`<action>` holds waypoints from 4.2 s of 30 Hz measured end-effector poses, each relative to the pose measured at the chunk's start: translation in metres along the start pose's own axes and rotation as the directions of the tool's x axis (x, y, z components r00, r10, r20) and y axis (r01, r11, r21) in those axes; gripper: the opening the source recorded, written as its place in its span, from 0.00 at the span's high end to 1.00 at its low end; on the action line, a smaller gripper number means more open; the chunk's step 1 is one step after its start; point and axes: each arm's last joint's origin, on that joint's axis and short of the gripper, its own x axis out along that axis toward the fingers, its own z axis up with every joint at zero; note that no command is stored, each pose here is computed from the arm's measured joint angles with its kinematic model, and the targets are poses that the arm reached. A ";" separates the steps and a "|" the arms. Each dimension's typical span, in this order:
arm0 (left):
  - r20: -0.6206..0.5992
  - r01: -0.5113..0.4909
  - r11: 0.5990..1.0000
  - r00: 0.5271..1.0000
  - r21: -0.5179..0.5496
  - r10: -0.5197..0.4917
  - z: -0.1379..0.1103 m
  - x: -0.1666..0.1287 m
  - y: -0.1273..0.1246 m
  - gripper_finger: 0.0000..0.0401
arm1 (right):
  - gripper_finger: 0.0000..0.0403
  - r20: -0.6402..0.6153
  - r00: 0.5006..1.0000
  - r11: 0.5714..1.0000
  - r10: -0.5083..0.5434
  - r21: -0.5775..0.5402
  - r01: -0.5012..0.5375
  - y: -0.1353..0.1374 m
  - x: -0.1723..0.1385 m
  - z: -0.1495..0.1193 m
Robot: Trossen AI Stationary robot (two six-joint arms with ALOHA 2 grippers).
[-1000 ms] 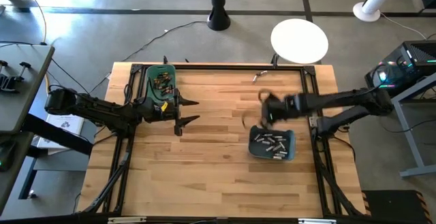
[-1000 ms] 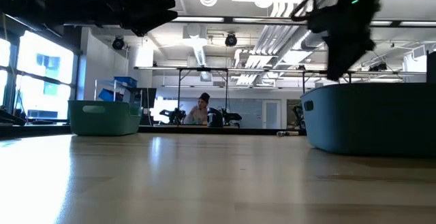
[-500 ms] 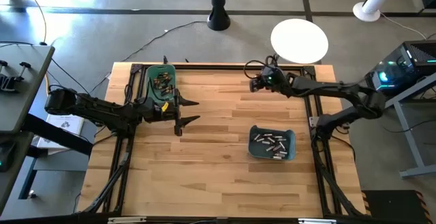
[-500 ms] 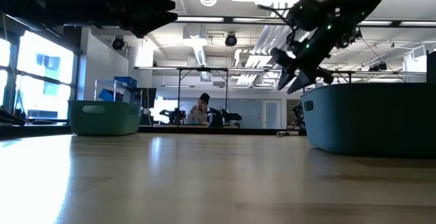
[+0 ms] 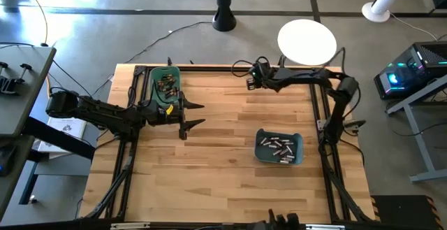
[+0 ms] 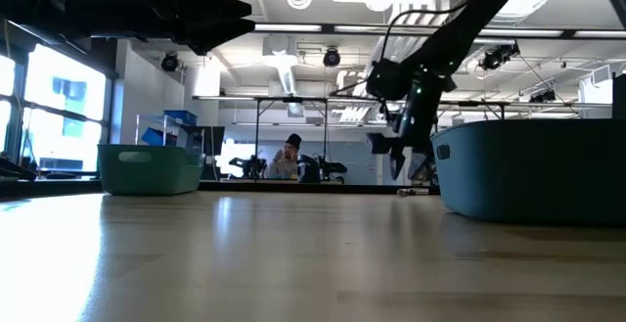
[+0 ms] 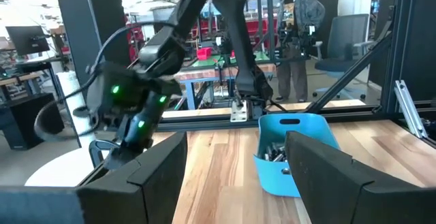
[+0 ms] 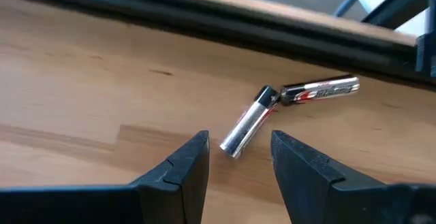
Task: Sort batteries
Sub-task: Put the silver battery into the blue bin
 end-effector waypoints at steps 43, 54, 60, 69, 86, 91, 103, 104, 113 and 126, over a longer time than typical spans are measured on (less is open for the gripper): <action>-0.052 0.007 1.000 0.999 -0.014 -0.008 -0.005 0.000 -0.001 0.41 | 0.92 -0.157 0.984 0.974 -0.091 -0.218 0.055 0.000 0.012 -0.010; -0.078 0.009 0.999 0.997 -0.039 -0.012 -0.008 0.000 -0.001 0.41 | 0.92 -0.026 0.997 0.829 0.079 -0.554 -0.080 0.029 -0.160 -0.065; -0.093 0.008 0.998 0.996 -0.061 -0.014 -0.009 -0.001 -0.002 0.41 | 0.92 -0.363 0.909 0.701 0.206 -0.593 -0.395 0.009 -0.236 -0.126; -0.084 0.008 0.999 0.996 -0.054 -0.013 -0.008 0.000 -0.001 0.41 | 0.93 -0.555 0.815 0.623 0.167 -0.582 -0.523 0.001 -0.245 -0.168; -0.065 0.009 1.000 0.998 -0.029 -0.011 -0.006 0.000 -0.001 0.41 | 0.77 -0.733 0.664 0.782 0.150 -0.323 -0.533 -0.016 -0.167 -0.183; -0.057 0.008 1.000 0.998 -0.030 -0.010 -0.006 0.000 -0.001 0.41 | 0.62 -0.794 0.589 0.802 0.147 -0.254 -0.541 -0.015 -0.172 -0.173; 0.010 0.001 0.999 1.000 -0.039 -0.001 0.001 0.000 0.000 0.41 | 0.57 -0.288 0.872 0.644 0.396 -0.590 -0.487 0.023 -0.234 -0.090; 0.010 0.001 0.999 1.000 -0.041 -0.001 0.001 0.000 0.000 0.41 | 0.57 -0.171 0.897 0.664 0.408 -0.619 -0.420 0.026 -0.234 -0.082; 0.003 0.002 0.999 1.000 -0.036 -0.002 0.000 0.000 0.000 0.41 | 0.57 0.184 0.965 0.887 0.185 -0.454 -0.084 -0.008 -0.154 -0.004; 0.007 -0.001 1.000 1.000 -0.026 0.001 0.001 0.000 0.000 0.41 | 0.70 -0.029 0.999 0.995 0.028 -0.090 -0.031 -0.059 0.005 0.031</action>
